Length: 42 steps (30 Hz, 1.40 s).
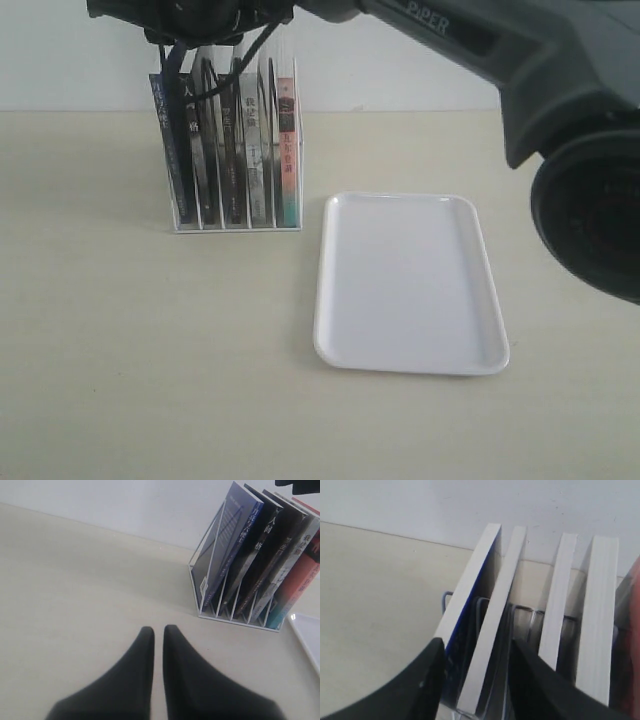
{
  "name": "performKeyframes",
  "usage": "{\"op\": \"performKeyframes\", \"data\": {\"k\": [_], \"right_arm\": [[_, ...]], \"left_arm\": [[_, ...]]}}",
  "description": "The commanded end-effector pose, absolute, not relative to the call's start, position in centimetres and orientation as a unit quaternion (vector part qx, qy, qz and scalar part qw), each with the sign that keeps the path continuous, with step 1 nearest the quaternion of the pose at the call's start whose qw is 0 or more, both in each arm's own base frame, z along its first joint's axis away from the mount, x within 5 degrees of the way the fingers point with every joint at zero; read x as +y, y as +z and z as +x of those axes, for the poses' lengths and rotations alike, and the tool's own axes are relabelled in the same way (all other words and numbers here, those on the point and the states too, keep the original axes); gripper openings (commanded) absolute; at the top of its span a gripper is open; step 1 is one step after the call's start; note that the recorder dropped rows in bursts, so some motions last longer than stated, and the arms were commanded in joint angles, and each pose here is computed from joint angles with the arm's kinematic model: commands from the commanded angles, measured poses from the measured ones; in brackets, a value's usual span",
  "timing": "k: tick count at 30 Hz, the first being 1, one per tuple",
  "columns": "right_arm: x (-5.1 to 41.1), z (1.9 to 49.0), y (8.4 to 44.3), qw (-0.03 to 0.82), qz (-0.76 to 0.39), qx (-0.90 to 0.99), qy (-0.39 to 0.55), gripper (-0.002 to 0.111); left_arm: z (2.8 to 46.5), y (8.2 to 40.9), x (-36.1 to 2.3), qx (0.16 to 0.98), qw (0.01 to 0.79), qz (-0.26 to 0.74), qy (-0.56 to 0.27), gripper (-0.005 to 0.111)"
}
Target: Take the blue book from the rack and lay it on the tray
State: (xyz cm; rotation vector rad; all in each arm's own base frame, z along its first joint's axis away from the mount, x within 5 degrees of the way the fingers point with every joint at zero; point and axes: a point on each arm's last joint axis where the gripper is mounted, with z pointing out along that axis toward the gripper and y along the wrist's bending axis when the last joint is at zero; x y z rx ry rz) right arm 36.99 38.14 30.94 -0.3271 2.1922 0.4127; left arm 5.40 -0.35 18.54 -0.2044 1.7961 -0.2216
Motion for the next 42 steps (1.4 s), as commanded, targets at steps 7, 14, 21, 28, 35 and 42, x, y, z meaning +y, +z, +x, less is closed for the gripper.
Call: {"op": "performKeyframes", "data": {"k": [7, 14, 21, 28, 35, 42], "right_arm": [[38.3, 37.2, 30.6, 0.427, -0.126, 0.878, 0.174, 0.04], [38.5, 37.4, 29.5, 0.415, -0.126, 0.885, 0.168, 0.04], [38.5, 37.7, 28.6, 0.404, -0.122, 0.892, 0.164, 0.04], [38.7, 37.8, 27.6, 0.393, -0.12, 0.896, 0.165, 0.039], [39.1, 38.0, 26.2, 0.377, -0.117, 0.903, 0.17, 0.019], [39.1, 38.0, 26.3, 0.38, -0.129, 0.901, 0.166, 0.003]], "left_arm": [[5.4, 18.5, -0.4, 0.777, 0.616, -0.085, -0.096, 0.006], [5.4, 18.5, -0.4, 0.777, 0.616, -0.085, -0.096, 0.006], [5.4, 18.5, -0.4, 0.777, 0.616, -0.085, -0.096, 0.006], [5.4, 18.5, -0.4, 0.777, 0.616, -0.085, -0.096, 0.006], [5.4, 18.5, -0.4, 0.777, 0.616, -0.085, -0.096, 0.006], [5.4, 18.5, -0.4, 0.777, 0.616, -0.085, -0.096, 0.006]]}}
